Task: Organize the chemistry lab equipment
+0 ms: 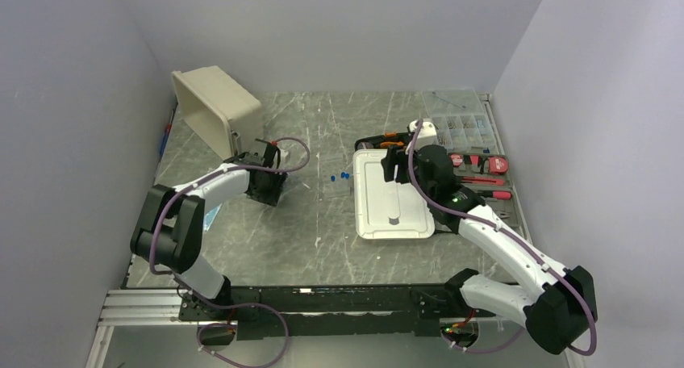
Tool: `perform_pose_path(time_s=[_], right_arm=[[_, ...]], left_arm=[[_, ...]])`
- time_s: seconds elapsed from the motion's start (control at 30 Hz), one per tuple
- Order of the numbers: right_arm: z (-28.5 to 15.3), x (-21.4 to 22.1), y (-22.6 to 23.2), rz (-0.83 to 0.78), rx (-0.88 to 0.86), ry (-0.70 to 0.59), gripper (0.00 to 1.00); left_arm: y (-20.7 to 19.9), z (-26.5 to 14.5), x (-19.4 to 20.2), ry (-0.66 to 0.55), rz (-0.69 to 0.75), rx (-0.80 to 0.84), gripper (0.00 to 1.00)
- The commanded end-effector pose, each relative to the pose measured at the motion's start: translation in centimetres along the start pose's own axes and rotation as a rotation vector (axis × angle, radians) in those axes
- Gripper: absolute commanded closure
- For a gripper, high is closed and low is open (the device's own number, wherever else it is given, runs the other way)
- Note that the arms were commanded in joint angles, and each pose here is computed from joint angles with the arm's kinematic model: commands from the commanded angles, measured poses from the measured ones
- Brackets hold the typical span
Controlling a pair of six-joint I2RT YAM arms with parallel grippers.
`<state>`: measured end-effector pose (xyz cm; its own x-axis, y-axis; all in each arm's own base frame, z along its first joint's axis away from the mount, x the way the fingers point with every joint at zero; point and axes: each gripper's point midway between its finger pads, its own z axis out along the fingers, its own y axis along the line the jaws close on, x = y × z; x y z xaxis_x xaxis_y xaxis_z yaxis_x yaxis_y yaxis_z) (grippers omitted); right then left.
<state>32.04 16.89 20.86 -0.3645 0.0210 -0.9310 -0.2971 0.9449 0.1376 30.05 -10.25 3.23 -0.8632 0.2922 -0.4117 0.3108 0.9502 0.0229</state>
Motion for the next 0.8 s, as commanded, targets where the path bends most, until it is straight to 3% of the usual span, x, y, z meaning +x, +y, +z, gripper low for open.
perform_pose_path(time_s=[0.0,0.37,0.77], right_arm=[[-0.9,-2.2,0.4,0.037,-0.039,-0.088,0.34],[-0.9,-2.0,0.2,0.042,-0.042,-0.083,0.34],[-0.7,-1.6,0.0,0.044,-0.038,-0.075,0.33]], left_arm=[[0.5,0.3,-1.2,0.000,0.008,-0.028,0.52],[0.8,0.8,-1.2,0.017,0.008,-0.044,0.54],[0.4,1.5,-0.8,0.048,0.009,-0.023,0.68]])
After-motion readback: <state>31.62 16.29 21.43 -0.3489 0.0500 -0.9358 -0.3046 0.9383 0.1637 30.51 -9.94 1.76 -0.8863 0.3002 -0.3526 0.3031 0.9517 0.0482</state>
